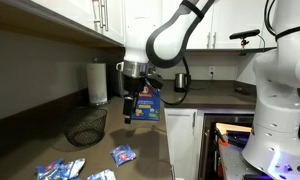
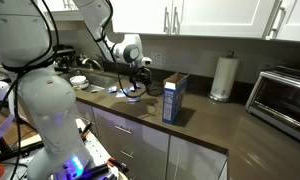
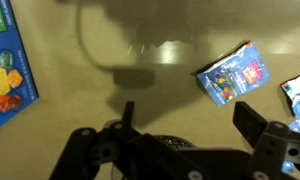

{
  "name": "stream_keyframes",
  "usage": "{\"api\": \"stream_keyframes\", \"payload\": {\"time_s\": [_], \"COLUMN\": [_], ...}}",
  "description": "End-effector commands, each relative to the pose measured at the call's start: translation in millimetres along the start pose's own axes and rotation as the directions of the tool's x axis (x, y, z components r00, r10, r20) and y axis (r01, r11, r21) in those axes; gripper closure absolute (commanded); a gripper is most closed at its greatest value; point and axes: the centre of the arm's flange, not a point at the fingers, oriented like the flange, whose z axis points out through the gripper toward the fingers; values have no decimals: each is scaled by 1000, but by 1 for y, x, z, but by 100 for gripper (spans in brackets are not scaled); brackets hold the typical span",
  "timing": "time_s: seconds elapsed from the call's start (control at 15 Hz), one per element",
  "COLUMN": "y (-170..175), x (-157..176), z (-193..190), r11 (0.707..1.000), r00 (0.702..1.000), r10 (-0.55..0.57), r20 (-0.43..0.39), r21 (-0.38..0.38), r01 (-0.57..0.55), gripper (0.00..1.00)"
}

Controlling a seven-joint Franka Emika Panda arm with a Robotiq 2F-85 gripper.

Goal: Put the pack that closest to the box into the box

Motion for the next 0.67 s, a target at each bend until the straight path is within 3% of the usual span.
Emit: {"api": "stream_keyframes", "payload": {"time_s": [0.0, 0.6], "y": [-12, -48], "x": [12, 15], "z": [14, 53], "r11": [998, 991], "r00": [998, 989], "r10": [-51, -127], "r20": [47, 78], "r21": [29, 57], "r01": [50, 123], "gripper": [0, 0]}}
